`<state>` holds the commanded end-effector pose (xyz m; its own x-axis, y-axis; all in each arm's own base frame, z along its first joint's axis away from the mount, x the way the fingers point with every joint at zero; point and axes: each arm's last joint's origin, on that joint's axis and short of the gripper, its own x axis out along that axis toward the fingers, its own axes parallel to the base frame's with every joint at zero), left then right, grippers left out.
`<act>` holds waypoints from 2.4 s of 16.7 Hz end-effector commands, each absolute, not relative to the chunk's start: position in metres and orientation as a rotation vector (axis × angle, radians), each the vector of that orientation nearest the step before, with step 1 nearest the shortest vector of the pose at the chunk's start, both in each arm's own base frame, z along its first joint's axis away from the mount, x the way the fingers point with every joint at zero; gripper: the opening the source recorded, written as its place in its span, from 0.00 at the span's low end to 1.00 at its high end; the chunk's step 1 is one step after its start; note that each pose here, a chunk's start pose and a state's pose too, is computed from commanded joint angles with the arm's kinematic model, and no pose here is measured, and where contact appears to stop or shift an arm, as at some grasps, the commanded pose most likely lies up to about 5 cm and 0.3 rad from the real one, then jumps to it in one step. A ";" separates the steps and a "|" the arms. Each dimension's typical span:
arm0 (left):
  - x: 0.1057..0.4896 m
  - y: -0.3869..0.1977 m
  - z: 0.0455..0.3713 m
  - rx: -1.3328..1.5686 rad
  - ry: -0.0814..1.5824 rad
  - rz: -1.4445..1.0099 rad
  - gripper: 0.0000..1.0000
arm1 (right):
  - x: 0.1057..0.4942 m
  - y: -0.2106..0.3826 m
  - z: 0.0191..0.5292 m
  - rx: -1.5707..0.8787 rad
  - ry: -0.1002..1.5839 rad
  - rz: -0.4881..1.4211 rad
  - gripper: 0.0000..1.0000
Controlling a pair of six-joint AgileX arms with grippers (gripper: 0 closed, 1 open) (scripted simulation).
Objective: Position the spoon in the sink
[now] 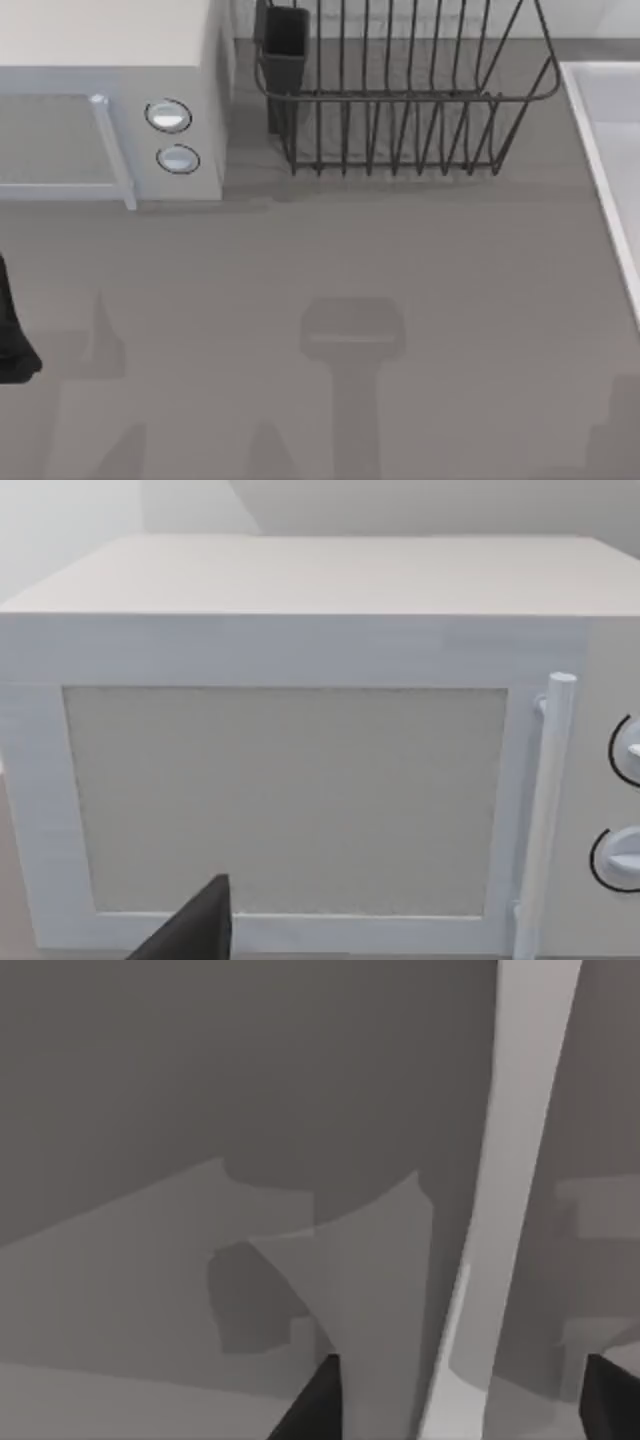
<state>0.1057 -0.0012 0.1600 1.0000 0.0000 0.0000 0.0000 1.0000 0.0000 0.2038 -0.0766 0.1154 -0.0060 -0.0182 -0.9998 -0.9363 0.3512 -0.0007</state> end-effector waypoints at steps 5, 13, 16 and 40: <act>0.106 -0.001 0.160 0.000 0.000 0.000 1.00 | 0.210 -0.079 0.151 -0.958 1.373 0.942 0.00; 0.106 -0.001 0.160 0.000 0.000 0.000 1.00 | 0.203 -0.076 0.215 -0.952 1.374 0.934 0.00; 0.106 -0.001 0.160 0.000 0.000 0.000 1.00 | 0.204 -0.076 0.213 -0.949 1.377 0.937 0.00; 0.106 -0.001 0.160 0.000 0.000 0.000 1.00 | 0.490 -0.079 0.209 -0.951 1.373 0.953 0.00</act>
